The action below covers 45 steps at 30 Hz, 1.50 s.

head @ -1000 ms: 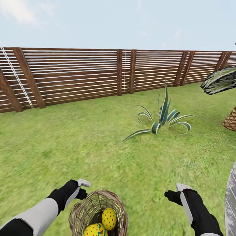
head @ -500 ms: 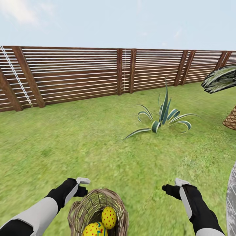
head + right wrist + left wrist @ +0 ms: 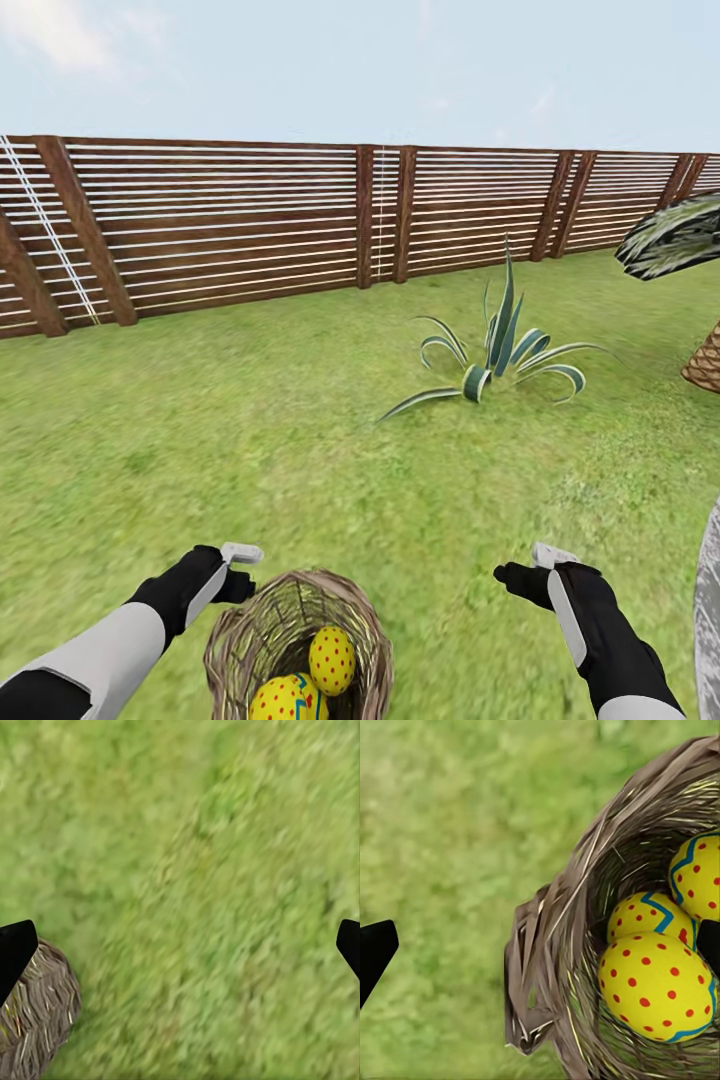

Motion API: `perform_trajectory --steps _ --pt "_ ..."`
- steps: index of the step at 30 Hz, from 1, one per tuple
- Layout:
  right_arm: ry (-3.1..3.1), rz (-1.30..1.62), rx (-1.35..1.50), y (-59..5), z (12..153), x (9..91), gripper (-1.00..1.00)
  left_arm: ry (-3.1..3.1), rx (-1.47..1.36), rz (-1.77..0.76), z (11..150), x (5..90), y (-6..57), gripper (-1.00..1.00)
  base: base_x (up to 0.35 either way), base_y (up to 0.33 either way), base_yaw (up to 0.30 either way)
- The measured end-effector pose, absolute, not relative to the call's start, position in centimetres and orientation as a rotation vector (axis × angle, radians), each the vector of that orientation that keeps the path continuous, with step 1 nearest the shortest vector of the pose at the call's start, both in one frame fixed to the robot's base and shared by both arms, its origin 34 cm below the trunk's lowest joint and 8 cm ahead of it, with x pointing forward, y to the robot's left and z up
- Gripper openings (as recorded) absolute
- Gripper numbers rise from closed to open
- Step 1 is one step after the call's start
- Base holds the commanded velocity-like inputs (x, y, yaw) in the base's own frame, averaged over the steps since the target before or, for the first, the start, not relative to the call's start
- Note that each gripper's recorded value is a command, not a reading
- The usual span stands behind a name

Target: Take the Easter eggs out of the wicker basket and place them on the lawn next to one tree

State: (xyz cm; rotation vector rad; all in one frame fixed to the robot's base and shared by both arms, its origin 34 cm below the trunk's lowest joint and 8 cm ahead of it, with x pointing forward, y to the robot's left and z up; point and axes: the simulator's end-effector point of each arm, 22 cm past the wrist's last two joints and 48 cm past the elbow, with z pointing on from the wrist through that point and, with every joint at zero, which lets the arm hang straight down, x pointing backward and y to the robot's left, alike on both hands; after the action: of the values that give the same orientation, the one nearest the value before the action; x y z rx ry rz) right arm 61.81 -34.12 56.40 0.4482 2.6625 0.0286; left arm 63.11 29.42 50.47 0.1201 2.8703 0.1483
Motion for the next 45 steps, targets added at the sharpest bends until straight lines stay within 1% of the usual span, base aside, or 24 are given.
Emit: perform_trajectory --steps 10,24,27,28,32,42,45 --pt "2.664 0.032 0.447 -34.0 54.5 61.6 1.0 2.869 0.123 0.15 48.6 62.9 29.4 1.0 0.0 0.0 0.0" --pt "2.655 0.058 0.439 -33.8 52.1 61.5 1.0 2.867 0.13 0.125 45.1 62.1 27.9 1.0 0.0 0.0 0.0" --pt "2.629 0.233 0.396 -31.1 52.1 62.2 1.0 2.853 0.128 0.123 44.6 62.3 27.9 1.0 0.0 0.0 0.0" --pt "2.603 0.366 0.362 -29.1 52.5 62.7 1.0 2.85 0.128 0.123 44.4 62.3 27.9 1.0 0.0 0.0 0.0" --pt "2.538 0.616 0.286 -25.5 53.5 63.2 1.0 2.848 0.128 0.124 43.6 62.2 27.9 1.0 0.0 0.0 0.0" --pt "2.519 0.673 0.266 -24.6 52.0 62.9 1.0 2.85 0.124 0.129 41.5 61.7 28.3 1.0 0.0 0.0 0.0" --pt "2.519 0.672 0.265 -24.7 51.3 62.8 1.0 2.885 0.117 0.146 40.0 60.2 28.9 1.0 0.0 0.0 0.0"
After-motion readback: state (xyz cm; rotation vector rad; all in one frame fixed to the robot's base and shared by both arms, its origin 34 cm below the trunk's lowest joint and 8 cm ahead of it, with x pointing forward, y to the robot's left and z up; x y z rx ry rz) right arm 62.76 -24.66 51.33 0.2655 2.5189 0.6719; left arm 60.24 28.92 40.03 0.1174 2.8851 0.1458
